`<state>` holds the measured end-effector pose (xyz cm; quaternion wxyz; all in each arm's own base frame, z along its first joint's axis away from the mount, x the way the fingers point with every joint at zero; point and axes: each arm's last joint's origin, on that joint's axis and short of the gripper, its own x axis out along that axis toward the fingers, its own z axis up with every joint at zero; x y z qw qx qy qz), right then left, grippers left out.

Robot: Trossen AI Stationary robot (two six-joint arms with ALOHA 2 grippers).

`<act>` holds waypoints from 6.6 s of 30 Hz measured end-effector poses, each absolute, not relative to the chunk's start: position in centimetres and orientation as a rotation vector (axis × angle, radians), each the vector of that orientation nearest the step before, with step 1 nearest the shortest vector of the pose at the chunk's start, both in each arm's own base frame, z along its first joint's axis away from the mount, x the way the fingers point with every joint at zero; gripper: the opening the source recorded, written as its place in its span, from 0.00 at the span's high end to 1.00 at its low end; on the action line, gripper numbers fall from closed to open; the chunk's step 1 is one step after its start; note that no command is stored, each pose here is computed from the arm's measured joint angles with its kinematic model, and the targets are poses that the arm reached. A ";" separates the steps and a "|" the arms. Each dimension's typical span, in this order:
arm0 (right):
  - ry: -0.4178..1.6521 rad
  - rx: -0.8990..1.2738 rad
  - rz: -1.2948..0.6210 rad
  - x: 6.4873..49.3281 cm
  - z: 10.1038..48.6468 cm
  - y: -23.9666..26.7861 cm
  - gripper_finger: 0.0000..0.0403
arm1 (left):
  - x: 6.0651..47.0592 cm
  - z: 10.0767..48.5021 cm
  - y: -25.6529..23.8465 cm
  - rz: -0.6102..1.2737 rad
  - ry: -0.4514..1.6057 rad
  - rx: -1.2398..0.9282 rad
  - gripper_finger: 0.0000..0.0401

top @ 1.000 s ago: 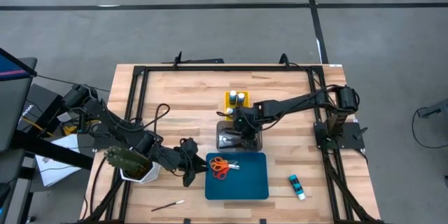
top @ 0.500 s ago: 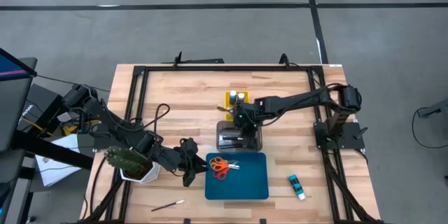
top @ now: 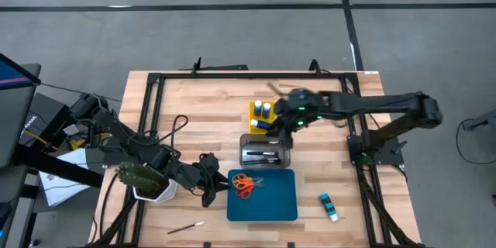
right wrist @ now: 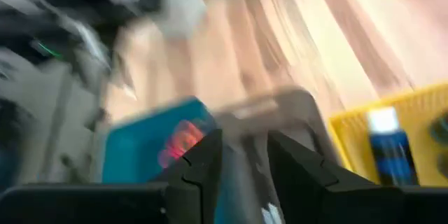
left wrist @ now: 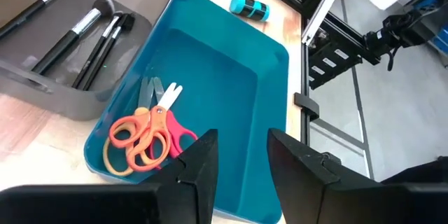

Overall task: Pick & Place Paint Supplies
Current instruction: Put the makeup brush into the black bin

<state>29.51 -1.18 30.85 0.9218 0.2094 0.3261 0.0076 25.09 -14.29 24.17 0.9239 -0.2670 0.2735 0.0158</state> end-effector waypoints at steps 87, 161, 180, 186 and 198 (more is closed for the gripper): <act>-0.035 0.443 -0.154 4.9 39.5 12.2 0.72 | 28.2 31.4 -18.9 -0.236 1.034 -0.385 0.71; -0.022 0.407 -0.109 4.3 39.3 12.3 0.72 | 30.1 25.1 -23.2 -0.418 1.613 -0.007 0.59; -0.026 0.456 -0.113 4.3 39.3 12.3 0.72 | 28.7 22.3 -10.0 -0.576 1.643 -0.171 0.59; -0.032 0.457 -0.140 4.7 39.3 12.2 0.72 | 27.9 19.8 -11.0 -0.650 1.635 -0.312 0.59; -0.041 0.435 -0.184 5.2 39.2 11.8 0.72 | 26.9 17.5 -15.0 -0.615 1.624 -0.441 0.59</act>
